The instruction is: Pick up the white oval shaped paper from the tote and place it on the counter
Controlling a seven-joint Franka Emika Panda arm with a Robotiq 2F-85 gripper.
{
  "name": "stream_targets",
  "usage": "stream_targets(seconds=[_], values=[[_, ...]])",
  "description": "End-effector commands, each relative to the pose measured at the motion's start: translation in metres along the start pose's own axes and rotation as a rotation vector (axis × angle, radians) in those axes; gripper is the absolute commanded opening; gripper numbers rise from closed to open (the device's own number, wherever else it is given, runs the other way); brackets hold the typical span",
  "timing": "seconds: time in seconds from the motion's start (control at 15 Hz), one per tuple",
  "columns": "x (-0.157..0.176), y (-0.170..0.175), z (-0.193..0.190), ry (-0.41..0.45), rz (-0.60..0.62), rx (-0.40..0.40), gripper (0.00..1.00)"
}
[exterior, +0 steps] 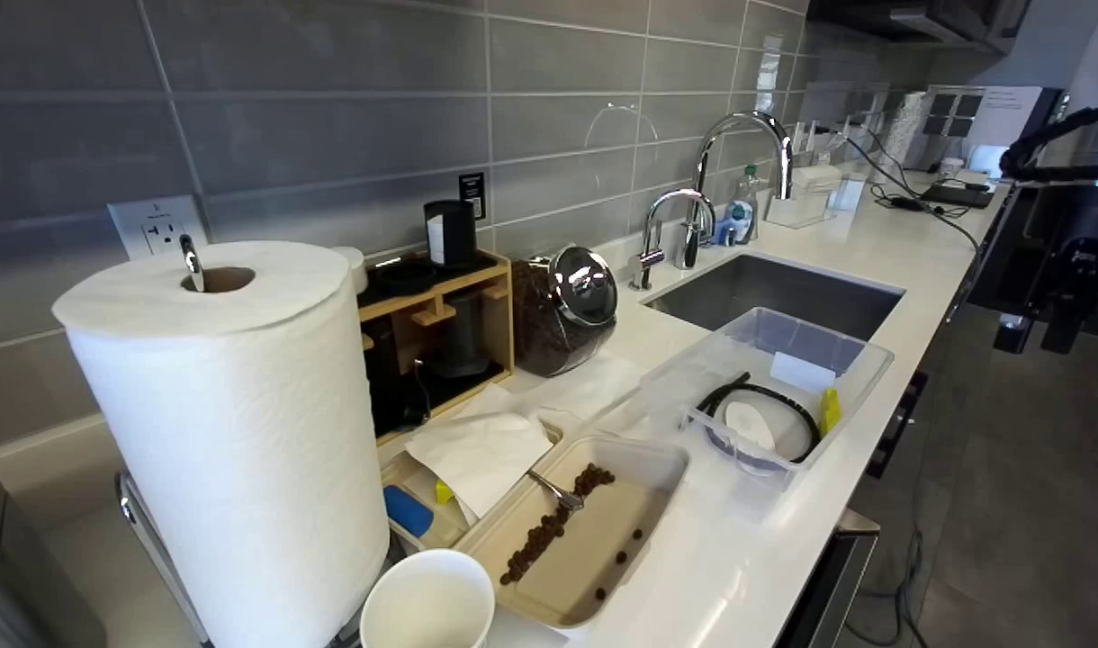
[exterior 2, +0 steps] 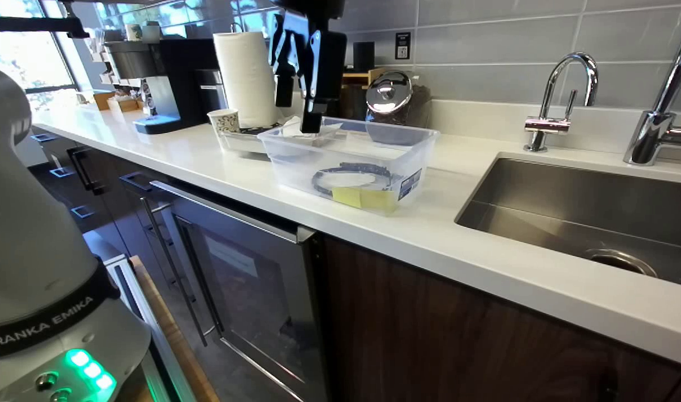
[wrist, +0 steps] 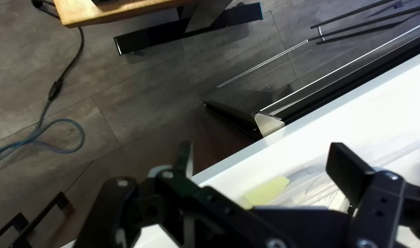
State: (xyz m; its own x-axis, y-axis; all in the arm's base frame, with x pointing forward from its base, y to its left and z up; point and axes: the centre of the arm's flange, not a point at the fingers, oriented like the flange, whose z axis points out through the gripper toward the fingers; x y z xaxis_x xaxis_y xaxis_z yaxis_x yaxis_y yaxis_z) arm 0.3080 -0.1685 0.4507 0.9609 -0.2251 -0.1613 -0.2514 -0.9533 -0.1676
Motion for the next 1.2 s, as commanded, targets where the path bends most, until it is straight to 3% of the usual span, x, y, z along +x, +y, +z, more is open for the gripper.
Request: stream_targets(seconds=[0.0, 0.47, 0.73, 1.0, 1.13], values=[[0.0, 0.0, 0.0, 0.0, 0.0, 0.0, 1.0], [0.001, -0.125, -0.017, 0.051, -0.179, -0.09, 1.0], [0.009, -0.182, -0.027, 0.171, -0.362, -0.188, 1.0], [0.019, -0.214, -0.025, 0.264, -0.469, -0.18, 1.0], [0.023, -0.223, -0.01, 0.255, -0.514, -0.143, 1.0]])
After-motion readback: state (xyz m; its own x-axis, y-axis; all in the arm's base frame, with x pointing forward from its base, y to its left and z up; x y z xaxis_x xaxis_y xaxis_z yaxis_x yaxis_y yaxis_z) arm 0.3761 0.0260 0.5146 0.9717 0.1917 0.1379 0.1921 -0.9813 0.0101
